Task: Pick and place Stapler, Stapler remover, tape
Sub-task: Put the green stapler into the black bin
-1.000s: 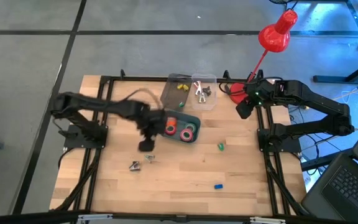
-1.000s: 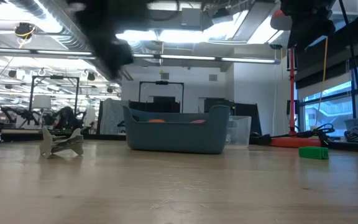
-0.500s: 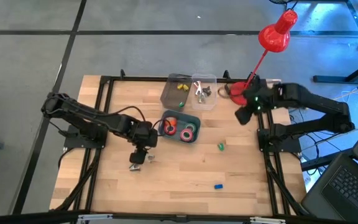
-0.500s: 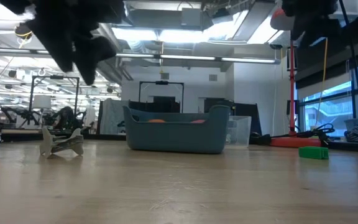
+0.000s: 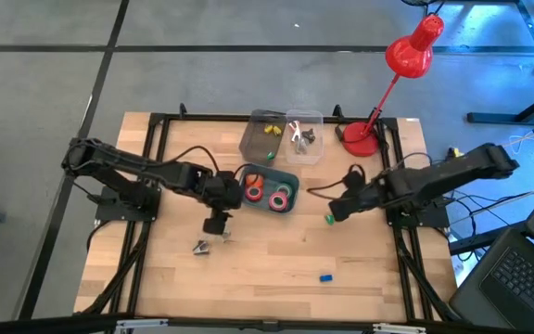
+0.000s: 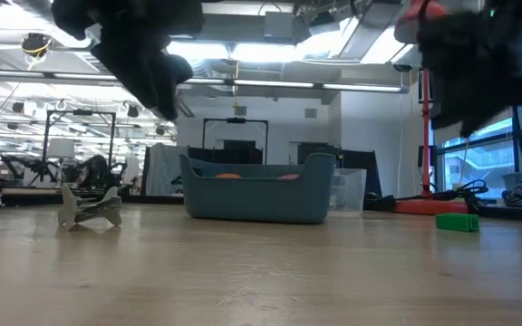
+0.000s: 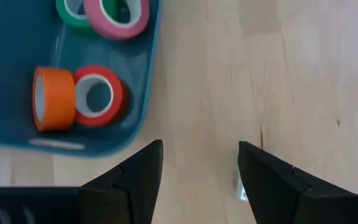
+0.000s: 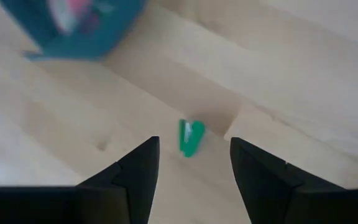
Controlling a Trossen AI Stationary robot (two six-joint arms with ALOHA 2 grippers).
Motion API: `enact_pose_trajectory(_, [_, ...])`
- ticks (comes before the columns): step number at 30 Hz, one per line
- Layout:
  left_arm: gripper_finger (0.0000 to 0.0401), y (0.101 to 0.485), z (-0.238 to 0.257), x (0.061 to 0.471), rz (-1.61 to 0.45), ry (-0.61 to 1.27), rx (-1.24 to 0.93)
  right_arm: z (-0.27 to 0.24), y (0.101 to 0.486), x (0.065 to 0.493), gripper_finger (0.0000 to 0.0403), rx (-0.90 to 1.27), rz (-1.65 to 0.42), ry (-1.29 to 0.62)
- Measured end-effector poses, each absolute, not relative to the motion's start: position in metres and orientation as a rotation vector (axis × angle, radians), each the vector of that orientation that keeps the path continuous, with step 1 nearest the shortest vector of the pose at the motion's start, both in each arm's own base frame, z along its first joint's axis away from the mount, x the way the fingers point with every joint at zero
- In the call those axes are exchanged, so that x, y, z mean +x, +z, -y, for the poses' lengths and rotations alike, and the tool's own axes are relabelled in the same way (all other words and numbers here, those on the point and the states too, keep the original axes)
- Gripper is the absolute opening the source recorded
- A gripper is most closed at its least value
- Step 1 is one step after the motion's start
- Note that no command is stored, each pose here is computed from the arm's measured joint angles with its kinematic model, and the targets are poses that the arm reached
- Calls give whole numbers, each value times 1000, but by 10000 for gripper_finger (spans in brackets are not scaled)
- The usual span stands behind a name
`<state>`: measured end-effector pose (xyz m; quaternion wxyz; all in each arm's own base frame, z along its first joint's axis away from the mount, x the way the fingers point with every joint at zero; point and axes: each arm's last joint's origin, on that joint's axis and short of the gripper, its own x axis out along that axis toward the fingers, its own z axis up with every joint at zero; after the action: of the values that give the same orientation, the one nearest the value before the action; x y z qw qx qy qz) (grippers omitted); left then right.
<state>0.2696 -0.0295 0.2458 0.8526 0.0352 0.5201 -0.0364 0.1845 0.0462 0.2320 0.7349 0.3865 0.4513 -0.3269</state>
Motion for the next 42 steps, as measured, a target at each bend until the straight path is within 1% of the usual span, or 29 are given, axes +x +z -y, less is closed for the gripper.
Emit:
enact_pose_trajectory(10, [189, 246, 19, 271, -1088, -97, 43, -55, 185, 214, 197, 716, -1138, -752])
enact_pose_trajectory(14, [191, 246, 19, 271, -1088, -98, 43, -59, 172, 222, 197, 718, -1190, -747])
enact_pose_trajectory(17, [189, 246, 20, 271, -1088, -99, 42, -61, 166, 229, 197, 730, -1190, -712])
enact_pose_trajectory(23, [185, 246, 20, 271, -1088, -99, 42, -63, 156, 233, 197, 731, -1222, -709])
enact_pose_trajectory(36, [185, 246, 20, 271, -1087, -113, 65, -65, 136, 238, 195, 697, -1285, -751])
enact_pose_trajectory(39, [184, 246, 19, 271, -1087, -111, 66, -65, 134, 238, 176, 693, -1291, -757])
enact_pose_trajectory(42, [184, 246, 19, 271, -1087, -111, 67, -65, 134, 238, 127, 694, -1291, -759])
